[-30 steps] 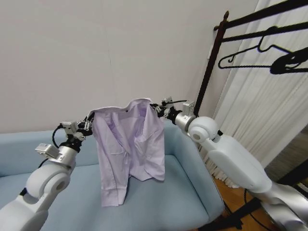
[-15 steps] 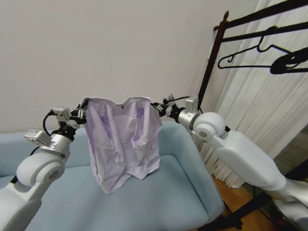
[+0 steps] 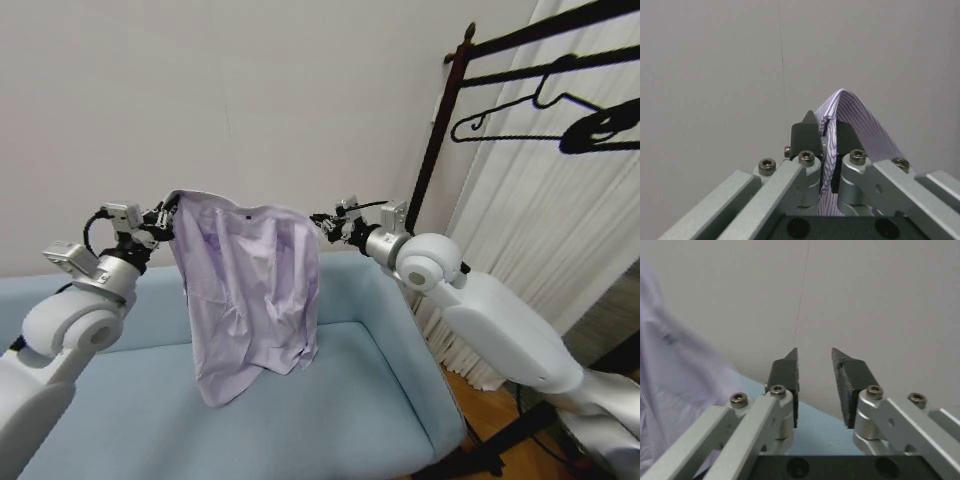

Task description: Pick up the clothes from the sofa and hang them on the clothes hanger.

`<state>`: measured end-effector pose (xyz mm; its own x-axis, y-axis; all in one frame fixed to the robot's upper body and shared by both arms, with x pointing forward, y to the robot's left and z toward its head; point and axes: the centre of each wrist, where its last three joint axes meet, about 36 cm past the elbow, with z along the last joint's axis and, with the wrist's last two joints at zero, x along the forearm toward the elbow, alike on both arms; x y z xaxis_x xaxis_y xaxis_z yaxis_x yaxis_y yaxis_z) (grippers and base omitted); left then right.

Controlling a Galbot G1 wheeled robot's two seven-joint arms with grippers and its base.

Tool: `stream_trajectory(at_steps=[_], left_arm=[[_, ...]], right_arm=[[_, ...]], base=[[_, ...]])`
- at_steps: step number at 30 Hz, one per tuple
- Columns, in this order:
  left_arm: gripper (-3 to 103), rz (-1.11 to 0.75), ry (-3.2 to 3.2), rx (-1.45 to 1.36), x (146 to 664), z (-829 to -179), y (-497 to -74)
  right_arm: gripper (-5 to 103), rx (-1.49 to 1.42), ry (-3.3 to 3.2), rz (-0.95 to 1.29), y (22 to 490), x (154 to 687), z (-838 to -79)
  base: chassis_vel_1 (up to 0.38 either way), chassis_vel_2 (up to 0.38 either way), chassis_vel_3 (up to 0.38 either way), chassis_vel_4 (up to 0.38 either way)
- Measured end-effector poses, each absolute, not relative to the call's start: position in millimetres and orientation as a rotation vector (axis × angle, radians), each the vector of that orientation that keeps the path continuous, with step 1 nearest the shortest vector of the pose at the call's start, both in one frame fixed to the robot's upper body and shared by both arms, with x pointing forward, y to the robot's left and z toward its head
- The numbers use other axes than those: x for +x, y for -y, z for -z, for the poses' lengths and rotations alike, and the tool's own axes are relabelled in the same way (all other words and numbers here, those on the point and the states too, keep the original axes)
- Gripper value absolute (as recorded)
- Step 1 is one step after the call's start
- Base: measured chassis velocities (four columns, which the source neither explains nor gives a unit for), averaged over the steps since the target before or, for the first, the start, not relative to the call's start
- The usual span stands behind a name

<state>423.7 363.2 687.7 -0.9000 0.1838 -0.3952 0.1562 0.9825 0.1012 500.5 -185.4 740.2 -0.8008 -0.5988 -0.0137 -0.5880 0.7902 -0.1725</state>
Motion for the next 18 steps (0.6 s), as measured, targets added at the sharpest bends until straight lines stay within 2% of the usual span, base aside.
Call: stream_trajectory(at_steps=[1, 2, 5, 6, 9, 11, 15, 16, 18], left_arm=[[3, -0.093, -2.716, 0.245, 425.2, -688.4, -363.9], [3, -0.093, -2.716, 0.245, 425.2, -688.4, -363.9], [3, -0.102, -2.722, 0.265, 428.7, -690.2, -366.1], [3, -0.102, -2.722, 0.265, 428.7, -690.2, -366.1], [3, -0.117, -2.725, 0.294, 428.9, -691.1, -366.6], [3, -0.118, -2.726, 0.296, 428.8, -691.0, -366.5], [3, -0.122, -2.739, 0.319, 426.8, -683.7, -367.6], [3, -0.122, -2.739, 0.319, 426.8, -683.7, -367.6], [3, -0.112, -2.742, 0.323, 425.2, -678.3, -368.9]], right_arm=[[25, -0.954, -2.910, 0.241, 185.2, 501.0, -742.2], [25, -0.954, -2.910, 0.241, 185.2, 501.0, -742.2], [41, -0.869, -2.920, 0.231, 184.3, 504.2, -749.0], [41, -0.869, -2.920, 0.231, 184.3, 504.2, -749.0], [58, -0.643, -2.933, 0.225, 179.0, 507.2, -767.7], [58, -0.612, -2.935, 0.226, 177.7, 507.1, -770.5], [80, -0.273, -2.953, 0.156, 160.2, 504.0, -811.6], [80, -0.273, -2.953, 0.156, 160.2, 504.0, -811.6], [90, -0.145, -2.939, 0.115, 149.3, 505.1, -834.5]], base=[[0.000, 0.000, 0.000, 0.000], [0.000, 0.000, 0.000, 0.000], [0.000, 0.000, 0.000, 0.000], [0.000, 0.000, 0.000, 0.000], [0.000, 0.000, 0.000, 0.000], [0.000, 0.000, 0.000, 0.000], [0.000, 0.000, 0.000, 0.000], [0.000, 0.000, 0.000, 0.000], [0.000, 0.000, 0.000, 0.000]])
